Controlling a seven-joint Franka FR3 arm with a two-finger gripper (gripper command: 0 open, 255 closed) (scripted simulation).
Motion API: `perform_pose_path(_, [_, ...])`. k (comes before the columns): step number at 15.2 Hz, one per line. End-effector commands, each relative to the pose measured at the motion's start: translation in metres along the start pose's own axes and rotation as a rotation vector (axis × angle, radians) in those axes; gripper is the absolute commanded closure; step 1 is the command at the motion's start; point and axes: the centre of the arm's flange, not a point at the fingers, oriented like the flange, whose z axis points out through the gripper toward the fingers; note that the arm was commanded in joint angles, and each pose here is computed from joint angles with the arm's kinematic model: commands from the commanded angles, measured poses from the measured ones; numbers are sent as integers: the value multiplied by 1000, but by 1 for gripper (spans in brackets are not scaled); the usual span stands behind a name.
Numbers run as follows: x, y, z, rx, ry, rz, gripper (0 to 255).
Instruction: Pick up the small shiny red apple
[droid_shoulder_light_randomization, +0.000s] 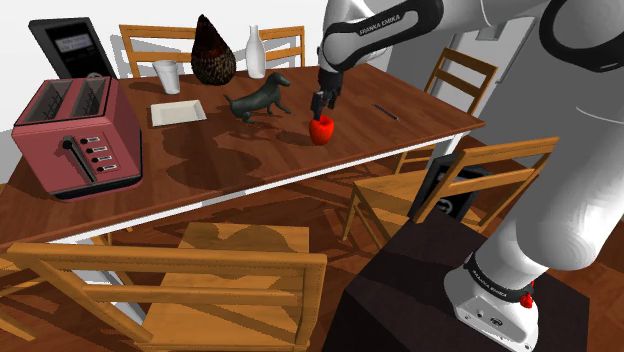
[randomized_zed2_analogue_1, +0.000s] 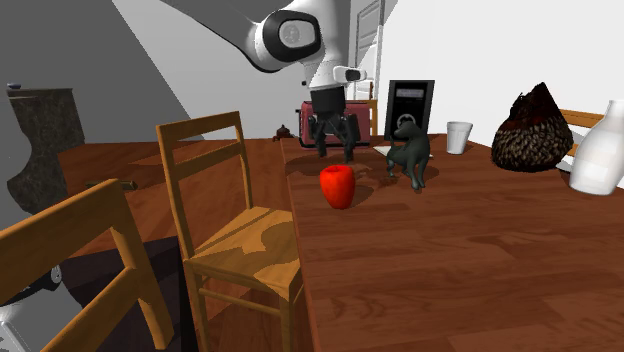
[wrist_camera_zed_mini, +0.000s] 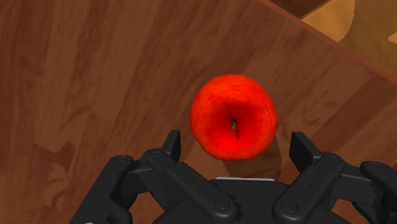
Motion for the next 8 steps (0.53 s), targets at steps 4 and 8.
perform_pose_path(4, [0,-1,8,0,0,0,255])
perform_pose_path(8, [1,-1,8,0,0,0,255])
